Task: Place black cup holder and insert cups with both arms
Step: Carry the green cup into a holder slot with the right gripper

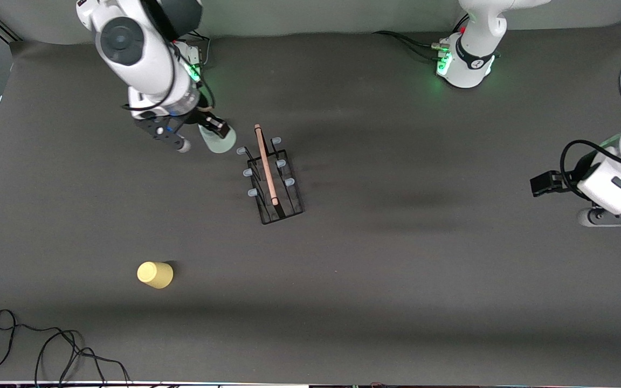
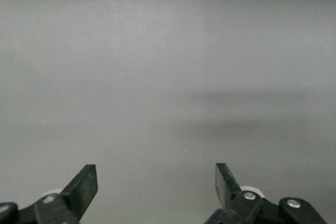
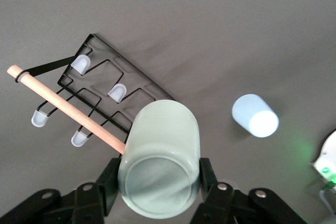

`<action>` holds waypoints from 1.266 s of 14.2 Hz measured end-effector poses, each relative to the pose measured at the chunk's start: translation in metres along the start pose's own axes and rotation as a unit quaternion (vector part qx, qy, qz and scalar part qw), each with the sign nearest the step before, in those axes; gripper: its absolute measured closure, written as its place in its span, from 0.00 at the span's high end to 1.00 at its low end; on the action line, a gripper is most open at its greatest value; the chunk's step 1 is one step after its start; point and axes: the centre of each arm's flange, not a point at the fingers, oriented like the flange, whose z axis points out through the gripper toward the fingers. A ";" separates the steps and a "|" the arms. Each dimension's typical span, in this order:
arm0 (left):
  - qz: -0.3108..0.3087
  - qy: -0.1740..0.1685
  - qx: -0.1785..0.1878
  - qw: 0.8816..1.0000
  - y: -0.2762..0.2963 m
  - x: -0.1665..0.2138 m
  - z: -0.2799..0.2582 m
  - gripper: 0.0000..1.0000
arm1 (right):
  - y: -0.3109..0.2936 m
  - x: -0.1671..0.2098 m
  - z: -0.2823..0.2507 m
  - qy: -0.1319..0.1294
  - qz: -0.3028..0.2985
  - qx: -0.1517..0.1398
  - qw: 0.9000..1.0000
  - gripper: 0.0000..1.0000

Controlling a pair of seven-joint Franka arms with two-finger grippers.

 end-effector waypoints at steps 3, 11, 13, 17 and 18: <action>0.001 -0.001 0.004 1.000 -0.003 -0.016 -0.003 1.00 | -0.003 0.001 0.033 0.005 0.009 0.006 1.000 0.65; 0.007 -0.005 0.006 1.000 -0.004 -0.021 0.004 1.00 | -0.020 0.016 0.100 0.001 0.015 -0.016 1.000 0.65; 0.007 -0.005 0.006 1.000 -0.004 -0.021 0.003 1.00 | -0.021 0.019 0.120 0.000 0.018 -0.020 1.000 0.65; 0.007 -0.004 0.006 1.000 -0.004 -0.021 0.003 1.00 | -0.022 0.020 0.130 -0.006 0.035 -0.021 0.999 0.68; 0.007 -0.004 0.006 1.000 -0.004 -0.021 0.003 1.00 | -0.025 0.021 0.125 -0.005 0.038 -0.017 0.999 0.79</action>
